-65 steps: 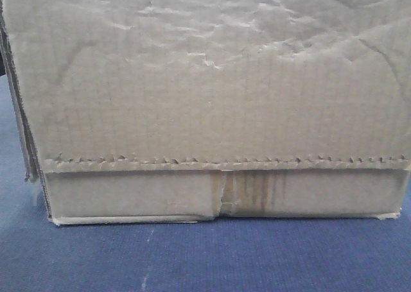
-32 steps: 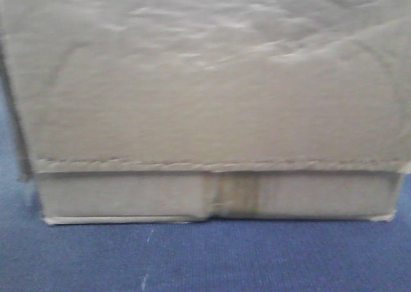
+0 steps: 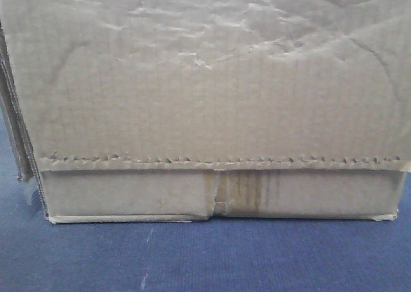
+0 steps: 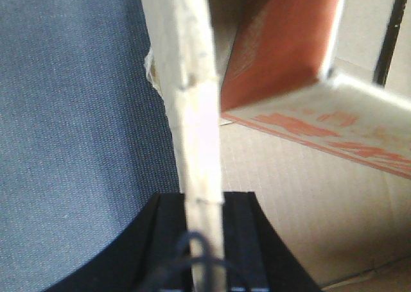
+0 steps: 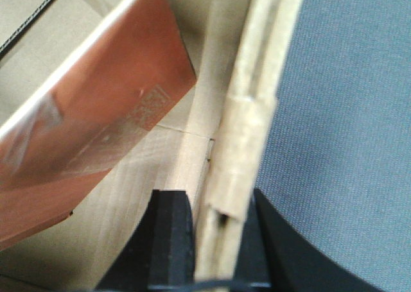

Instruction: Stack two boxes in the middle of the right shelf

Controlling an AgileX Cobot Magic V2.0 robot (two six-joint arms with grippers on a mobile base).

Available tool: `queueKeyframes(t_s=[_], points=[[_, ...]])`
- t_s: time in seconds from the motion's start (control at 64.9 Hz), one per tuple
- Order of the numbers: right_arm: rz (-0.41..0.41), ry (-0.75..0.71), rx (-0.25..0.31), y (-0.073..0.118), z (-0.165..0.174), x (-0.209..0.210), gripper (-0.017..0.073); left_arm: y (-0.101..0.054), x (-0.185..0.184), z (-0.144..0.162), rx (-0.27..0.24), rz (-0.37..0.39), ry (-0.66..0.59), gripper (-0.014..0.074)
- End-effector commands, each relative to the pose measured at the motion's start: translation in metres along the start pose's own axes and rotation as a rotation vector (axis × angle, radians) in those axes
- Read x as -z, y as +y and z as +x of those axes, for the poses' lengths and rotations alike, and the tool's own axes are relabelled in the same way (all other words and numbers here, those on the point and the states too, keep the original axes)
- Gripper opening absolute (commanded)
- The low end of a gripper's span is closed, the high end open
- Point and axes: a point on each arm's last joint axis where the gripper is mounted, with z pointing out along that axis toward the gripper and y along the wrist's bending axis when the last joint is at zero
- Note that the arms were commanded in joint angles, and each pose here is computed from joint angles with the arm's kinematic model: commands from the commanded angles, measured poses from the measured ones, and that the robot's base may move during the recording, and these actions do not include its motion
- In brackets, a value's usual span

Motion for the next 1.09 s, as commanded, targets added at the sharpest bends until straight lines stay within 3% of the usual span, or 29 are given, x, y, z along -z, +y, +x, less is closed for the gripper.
queueKeyframes(t_s=[0.0,0.37,0.647,1.079], points=[[0.041,-0.064,0.025,-0.004,-0.003,0.017,-0.0158,0.0,0.018,0.0,-0.004,0.002,-0.035,-0.0111],[0.031,-0.351,0.058,0.01,-0.027,0.11,-0.0158,-0.009,0.121,-0.014,-0.023,0.053,-0.341,-0.0111],[-0.005,-0.559,0.076,0.022,-0.031,0.181,-0.0158,-0.012,0.214,-0.004,-0.038,0.101,-0.621,-0.0111],[-0.007,-0.578,0.078,0.023,-0.032,0.187,-0.0162,-0.01,0.218,-0.001,-0.041,0.076,-0.614,-0.0111]])
